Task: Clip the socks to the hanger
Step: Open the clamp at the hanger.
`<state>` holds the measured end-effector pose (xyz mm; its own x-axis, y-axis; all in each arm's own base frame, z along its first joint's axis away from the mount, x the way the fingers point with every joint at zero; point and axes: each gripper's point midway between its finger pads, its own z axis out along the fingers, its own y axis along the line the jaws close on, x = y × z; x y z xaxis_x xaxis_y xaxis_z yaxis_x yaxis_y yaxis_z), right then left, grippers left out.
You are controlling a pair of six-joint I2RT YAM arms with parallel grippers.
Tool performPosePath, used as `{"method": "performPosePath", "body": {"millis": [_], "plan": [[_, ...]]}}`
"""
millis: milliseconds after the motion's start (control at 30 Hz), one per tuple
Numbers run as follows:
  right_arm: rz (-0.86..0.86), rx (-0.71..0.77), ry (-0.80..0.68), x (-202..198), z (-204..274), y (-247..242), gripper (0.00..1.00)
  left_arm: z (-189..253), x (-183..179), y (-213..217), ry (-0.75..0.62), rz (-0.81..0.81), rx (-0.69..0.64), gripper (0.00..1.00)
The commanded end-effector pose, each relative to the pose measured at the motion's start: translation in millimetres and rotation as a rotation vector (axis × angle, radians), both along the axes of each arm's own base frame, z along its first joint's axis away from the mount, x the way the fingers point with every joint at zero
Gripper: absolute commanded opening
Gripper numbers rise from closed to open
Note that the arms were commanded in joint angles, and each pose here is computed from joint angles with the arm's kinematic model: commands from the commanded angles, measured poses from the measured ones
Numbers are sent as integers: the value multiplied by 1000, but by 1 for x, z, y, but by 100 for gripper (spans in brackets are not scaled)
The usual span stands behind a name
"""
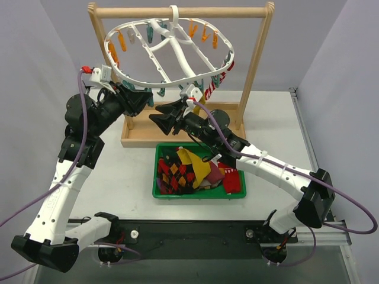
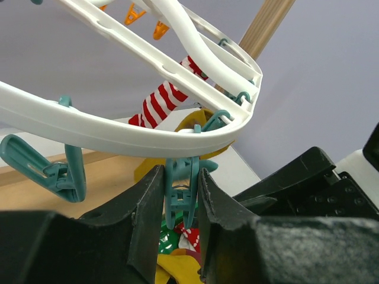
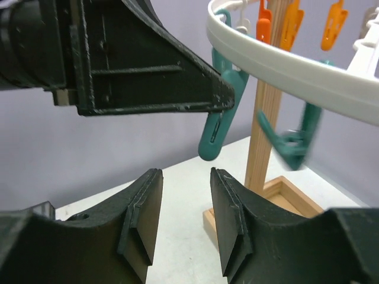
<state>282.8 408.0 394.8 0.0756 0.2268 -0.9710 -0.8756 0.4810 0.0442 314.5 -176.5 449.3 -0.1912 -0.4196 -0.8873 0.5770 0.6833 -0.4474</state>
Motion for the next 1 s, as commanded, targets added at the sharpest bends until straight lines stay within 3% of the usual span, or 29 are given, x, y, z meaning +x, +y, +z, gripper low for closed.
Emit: {"method": "performPosePath", "body": {"millis": [0,533,967], "plan": [[107,167,-89,-22,64,1,38,9,-3,-3,-34,-18,-25,0],[-11,90,-57,17,56,10,49,17,-7,-3,-46,-28,-64,0],[-86,35,-38,31,32,1,49,19,-12,-4,-48,-43,-77,0]]}}
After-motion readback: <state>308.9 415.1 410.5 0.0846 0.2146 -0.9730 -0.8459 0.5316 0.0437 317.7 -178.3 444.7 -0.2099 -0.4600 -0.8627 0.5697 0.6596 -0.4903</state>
